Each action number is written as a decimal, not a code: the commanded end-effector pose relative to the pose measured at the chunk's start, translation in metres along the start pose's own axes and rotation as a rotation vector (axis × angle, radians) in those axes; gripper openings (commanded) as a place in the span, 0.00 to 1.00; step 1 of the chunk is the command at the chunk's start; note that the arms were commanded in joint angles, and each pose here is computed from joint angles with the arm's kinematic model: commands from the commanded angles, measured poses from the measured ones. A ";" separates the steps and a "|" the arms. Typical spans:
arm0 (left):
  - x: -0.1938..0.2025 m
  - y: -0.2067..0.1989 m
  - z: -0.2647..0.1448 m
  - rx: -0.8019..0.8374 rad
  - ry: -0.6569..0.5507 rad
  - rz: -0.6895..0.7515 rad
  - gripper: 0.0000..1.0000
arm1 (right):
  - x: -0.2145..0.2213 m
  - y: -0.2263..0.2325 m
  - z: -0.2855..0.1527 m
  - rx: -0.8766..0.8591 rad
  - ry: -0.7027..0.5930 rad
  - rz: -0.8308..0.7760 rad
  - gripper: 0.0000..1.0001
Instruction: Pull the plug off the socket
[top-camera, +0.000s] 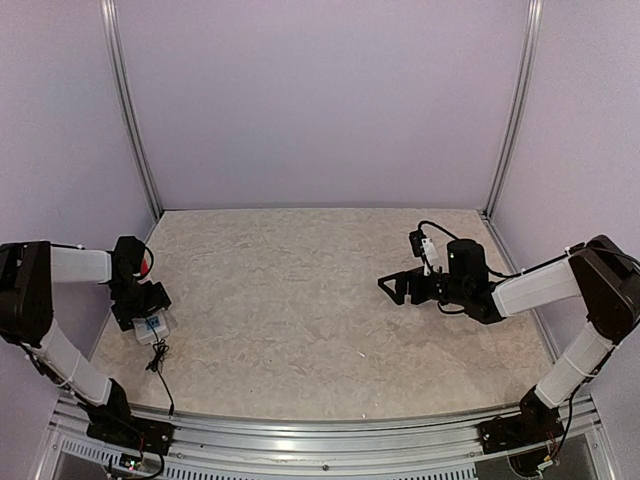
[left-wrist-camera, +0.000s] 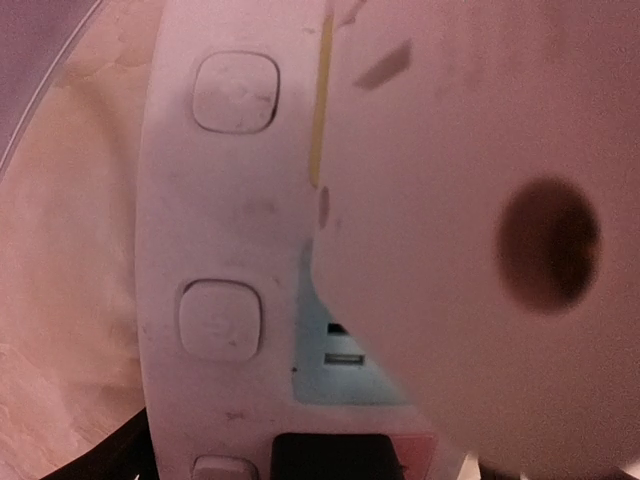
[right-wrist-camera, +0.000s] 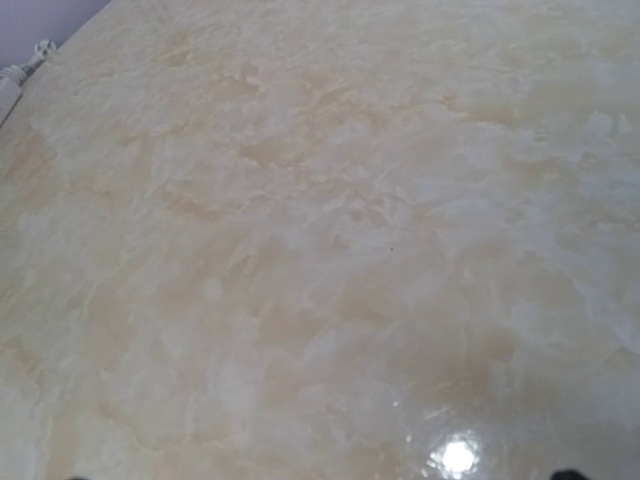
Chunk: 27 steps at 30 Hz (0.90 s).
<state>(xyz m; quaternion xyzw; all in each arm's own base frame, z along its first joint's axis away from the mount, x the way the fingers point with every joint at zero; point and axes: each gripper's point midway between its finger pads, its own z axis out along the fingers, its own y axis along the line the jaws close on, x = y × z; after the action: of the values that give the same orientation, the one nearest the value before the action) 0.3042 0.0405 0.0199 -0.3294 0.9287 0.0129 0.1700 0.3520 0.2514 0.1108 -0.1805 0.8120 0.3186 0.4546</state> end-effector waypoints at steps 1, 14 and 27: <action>0.002 -0.011 0.004 0.009 0.014 0.027 0.95 | -0.004 0.005 0.003 -0.013 -0.008 -0.002 1.00; 0.015 -0.046 0.000 -0.031 -0.016 0.152 0.70 | -0.008 0.006 0.005 -0.020 -0.013 0.003 1.00; 0.078 -0.214 0.000 0.088 -0.010 0.566 0.69 | -0.017 0.006 -0.007 0.009 -0.012 -0.012 1.00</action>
<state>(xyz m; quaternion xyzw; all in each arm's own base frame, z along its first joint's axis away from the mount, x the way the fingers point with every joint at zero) 0.3713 -0.0741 0.0232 -0.2015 0.9584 0.0833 0.1845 0.3548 0.2524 0.1185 -0.1799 0.8098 0.3186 0.4586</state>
